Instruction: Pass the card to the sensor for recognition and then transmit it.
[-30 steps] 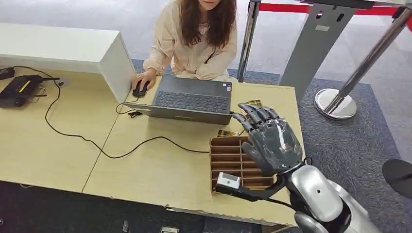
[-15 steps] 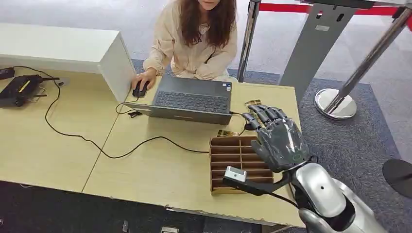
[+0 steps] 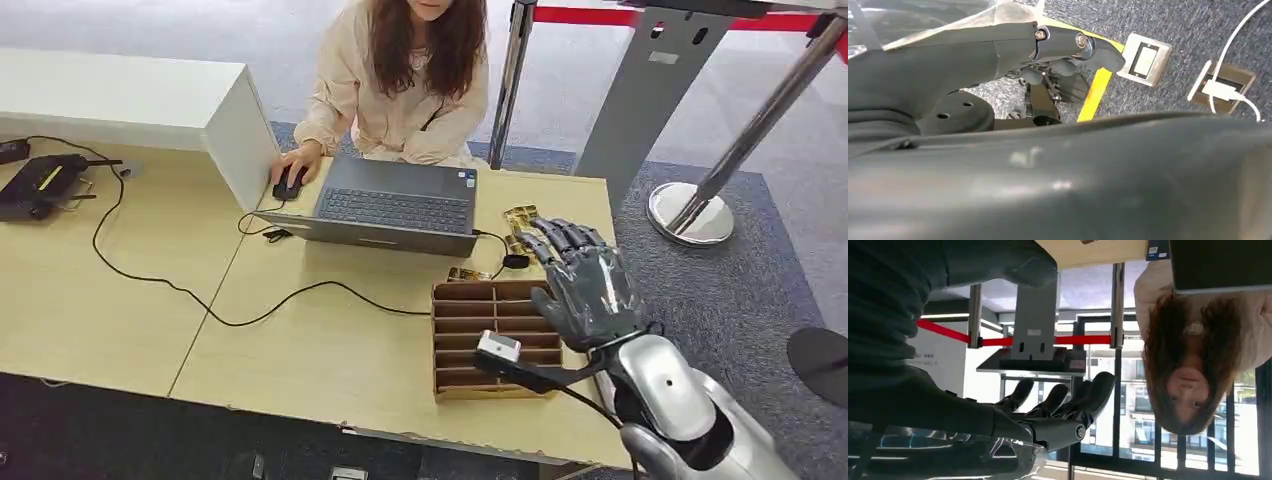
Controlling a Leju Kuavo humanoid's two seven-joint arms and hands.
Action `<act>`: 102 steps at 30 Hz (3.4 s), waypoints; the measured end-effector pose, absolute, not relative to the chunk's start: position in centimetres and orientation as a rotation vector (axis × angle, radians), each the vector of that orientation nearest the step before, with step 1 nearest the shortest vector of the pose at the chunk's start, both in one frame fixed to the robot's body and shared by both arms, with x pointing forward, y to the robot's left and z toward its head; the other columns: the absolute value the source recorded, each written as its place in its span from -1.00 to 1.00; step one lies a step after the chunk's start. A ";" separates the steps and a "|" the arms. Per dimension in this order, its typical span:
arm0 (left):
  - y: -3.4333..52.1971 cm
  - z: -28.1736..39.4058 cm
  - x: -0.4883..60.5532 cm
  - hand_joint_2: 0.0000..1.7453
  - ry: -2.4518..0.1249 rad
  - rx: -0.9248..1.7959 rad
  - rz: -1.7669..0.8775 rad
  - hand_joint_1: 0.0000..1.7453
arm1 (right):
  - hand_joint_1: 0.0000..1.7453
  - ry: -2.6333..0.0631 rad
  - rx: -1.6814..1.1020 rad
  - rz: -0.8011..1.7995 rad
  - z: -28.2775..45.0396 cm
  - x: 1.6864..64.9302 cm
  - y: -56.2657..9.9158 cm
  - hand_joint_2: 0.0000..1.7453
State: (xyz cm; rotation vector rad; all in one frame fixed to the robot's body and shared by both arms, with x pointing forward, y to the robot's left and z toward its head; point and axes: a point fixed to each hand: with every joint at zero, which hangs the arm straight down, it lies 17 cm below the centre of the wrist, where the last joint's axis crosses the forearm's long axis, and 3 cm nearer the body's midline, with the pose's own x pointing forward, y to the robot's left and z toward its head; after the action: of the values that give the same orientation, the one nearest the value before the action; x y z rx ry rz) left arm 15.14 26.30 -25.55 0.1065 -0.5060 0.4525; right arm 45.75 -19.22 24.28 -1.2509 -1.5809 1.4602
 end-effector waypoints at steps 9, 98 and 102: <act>26.2 -25.5 15.3 -1.00 -0.515 0.096 0.467 -1.00 | -0.38 -1.530 -1.241 1.442 23.0 46.5 -20.7 1.00; 26.2 -25.2 15.6 -1.00 -0.540 0.099 0.460 -1.00 | -0.38 -1.368 -1.076 1.464 13.7 46.4 -21.4 1.00; 26.2 -25.3 15.6 -1.00 -0.536 0.098 0.460 -1.00 | -0.38 -1.360 -1.069 1.466 13.2 46.3 -21.4 1.00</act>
State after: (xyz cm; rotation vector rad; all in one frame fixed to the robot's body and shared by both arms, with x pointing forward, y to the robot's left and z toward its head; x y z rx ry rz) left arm 15.59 26.18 -25.26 0.0978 -0.5362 0.4600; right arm 46.27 -21.42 13.17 -1.0686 -1.3603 1.4664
